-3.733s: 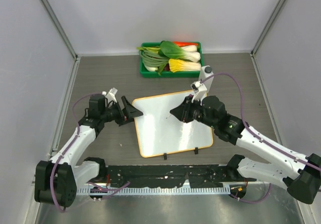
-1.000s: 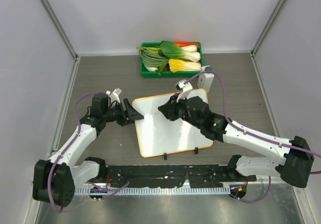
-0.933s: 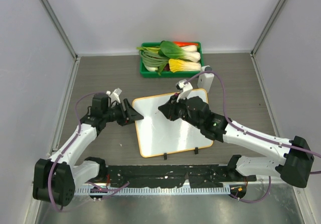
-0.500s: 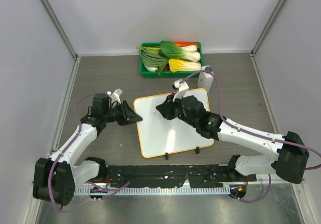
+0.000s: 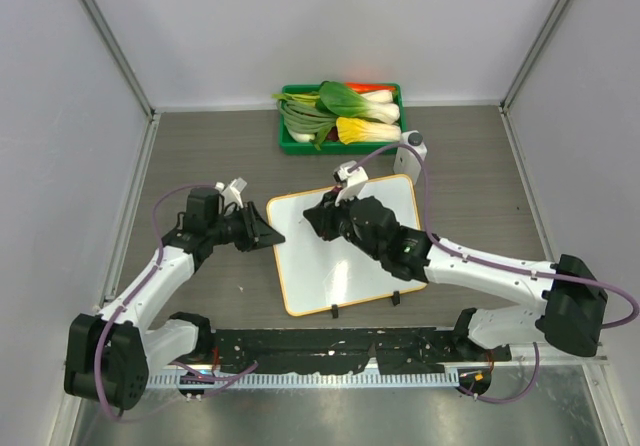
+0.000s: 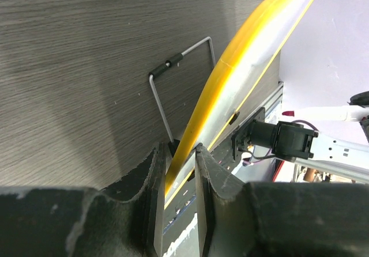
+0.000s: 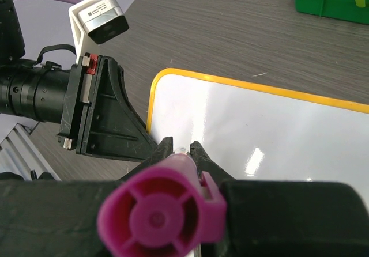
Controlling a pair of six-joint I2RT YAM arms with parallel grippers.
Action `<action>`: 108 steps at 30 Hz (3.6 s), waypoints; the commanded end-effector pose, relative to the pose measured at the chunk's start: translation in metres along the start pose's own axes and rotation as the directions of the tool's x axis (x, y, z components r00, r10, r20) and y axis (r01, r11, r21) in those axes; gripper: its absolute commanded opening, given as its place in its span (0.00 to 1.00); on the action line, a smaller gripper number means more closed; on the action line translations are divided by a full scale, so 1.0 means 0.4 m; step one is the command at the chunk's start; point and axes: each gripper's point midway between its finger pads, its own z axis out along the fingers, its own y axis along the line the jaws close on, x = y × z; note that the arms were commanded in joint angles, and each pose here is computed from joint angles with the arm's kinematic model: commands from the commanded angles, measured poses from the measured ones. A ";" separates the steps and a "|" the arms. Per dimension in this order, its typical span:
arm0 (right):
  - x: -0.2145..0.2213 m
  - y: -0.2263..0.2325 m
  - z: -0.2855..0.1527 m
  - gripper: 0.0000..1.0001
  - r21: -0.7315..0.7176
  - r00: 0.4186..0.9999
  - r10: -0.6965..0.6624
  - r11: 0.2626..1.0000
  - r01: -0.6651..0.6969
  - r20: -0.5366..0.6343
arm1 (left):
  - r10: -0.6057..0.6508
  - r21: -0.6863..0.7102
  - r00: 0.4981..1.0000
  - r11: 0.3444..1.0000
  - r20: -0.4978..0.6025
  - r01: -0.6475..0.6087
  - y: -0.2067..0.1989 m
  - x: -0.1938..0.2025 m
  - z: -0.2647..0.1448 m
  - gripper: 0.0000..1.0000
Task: Write a sentence on the whiteboard
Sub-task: Write on the whiteboard at the whiteboard stand.
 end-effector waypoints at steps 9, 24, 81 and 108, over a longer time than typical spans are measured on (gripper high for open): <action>-0.071 0.048 0.053 0.01 0.011 0.994 0.006 1.000 -0.007 0.106 | 0.026 0.012 1.000 1.000 0.010 -0.026 -0.020 -0.005 -0.006 0.15; -0.019 0.003 0.067 0.01 0.083 0.997 -0.035 0.996 0.029 0.073 | 0.042 0.031 0.999 0.999 0.003 -0.042 -0.031 0.005 -0.004 0.13; -0.045 -0.041 0.014 0.01 0.154 0.993 -0.002 0.988 -0.016 0.115 | 0.074 0.039 0.997 0.997 -0.011 -0.073 -0.038 0.015 0.001 0.08; 0.074 -0.067 0.015 0.01 0.156 1.000 0.001 0.988 0.002 -0.019 | 0.071 0.035 0.997 0.997 -0.018 -0.070 -0.035 0.017 0.005 0.08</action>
